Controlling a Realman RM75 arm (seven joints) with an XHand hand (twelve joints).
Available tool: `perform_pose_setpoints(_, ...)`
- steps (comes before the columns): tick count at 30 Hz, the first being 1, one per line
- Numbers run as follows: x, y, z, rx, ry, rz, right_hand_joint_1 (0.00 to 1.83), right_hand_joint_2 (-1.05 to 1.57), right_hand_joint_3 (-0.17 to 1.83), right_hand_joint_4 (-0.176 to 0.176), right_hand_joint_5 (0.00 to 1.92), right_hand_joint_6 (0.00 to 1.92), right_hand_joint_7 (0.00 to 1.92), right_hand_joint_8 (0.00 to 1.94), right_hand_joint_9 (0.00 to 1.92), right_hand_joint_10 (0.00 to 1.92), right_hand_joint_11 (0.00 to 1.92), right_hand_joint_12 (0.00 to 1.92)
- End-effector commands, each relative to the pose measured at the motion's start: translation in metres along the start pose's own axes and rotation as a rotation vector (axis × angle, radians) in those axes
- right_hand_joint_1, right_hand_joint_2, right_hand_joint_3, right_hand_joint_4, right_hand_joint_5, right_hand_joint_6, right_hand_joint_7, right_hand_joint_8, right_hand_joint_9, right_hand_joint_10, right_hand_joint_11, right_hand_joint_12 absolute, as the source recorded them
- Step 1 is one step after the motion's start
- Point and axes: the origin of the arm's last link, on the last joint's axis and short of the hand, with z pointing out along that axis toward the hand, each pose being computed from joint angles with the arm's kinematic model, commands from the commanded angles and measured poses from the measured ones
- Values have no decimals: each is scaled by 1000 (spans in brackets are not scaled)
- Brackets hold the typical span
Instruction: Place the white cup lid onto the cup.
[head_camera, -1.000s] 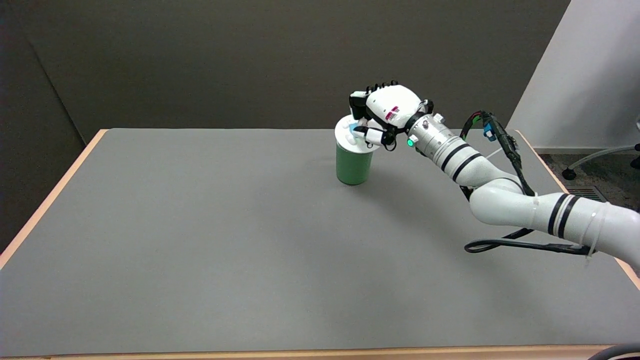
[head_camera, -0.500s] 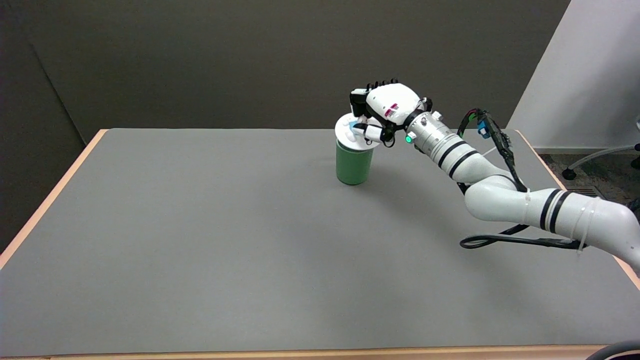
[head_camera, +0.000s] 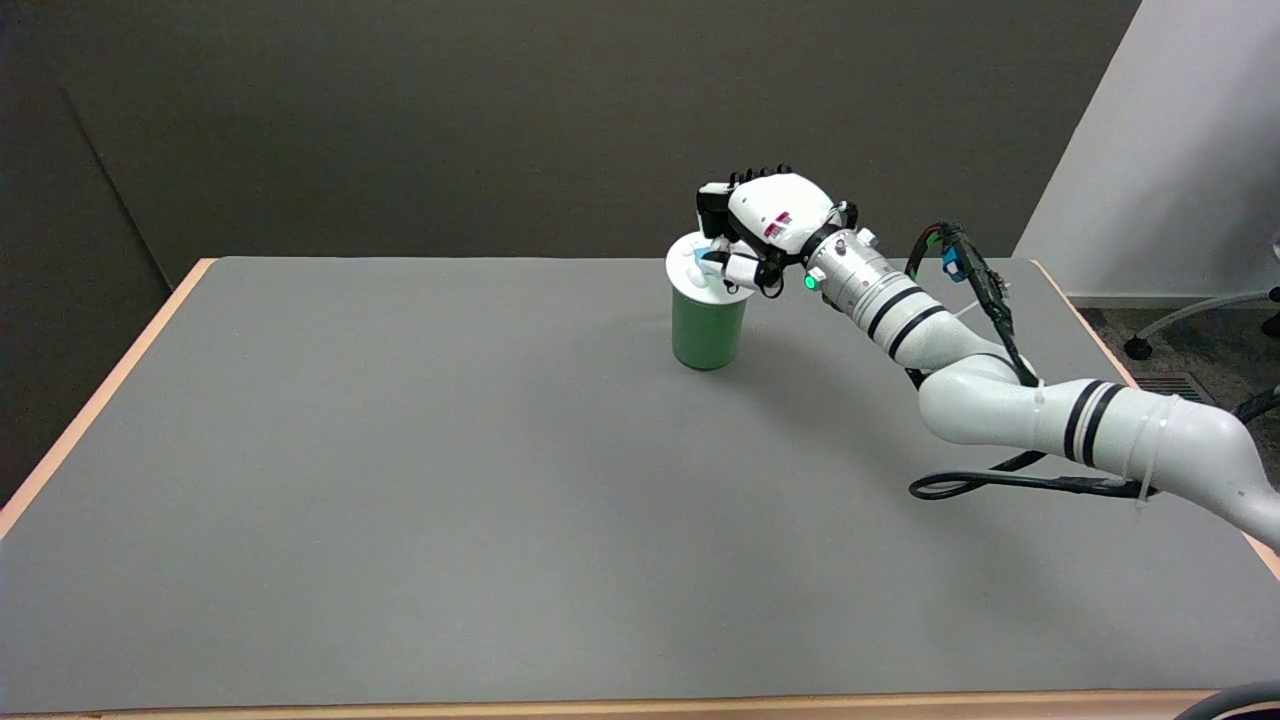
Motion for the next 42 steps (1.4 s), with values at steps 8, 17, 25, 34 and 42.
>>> perform_pose_setpoints(8, -12, 3, 10, -36, 7, 5, 1170, 1194, 151, -111, 554, 1636, 856, 1197, 880, 732, 655, 1186)
perform_pose_setpoints(17, -15, 5, 10, -39, -5, -11, 1170, 1197, 143, -111, 554, 1636, 855, 1197, 881, 730, 659, 1177)
perform_pose_setpoints(25, -15, 5, 11, -38, -6, -9, 1173, 1202, 123, -111, 562, 1627, 863, 1179, 882, 732, 671, 1155)
perform_pose_setpoints(34, -6, 3, 12, -18, 12, -24, 1175, 1189, 145, -111, 567, 1621, 869, 1178, 891, 727, 675, 1157)
perform_pose_setpoints(42, 3, -1, 10, 3, 24, -20, 1176, 1168, 171, -102, 591, 1609, 879, 1152, 902, 719, 673, 1162)
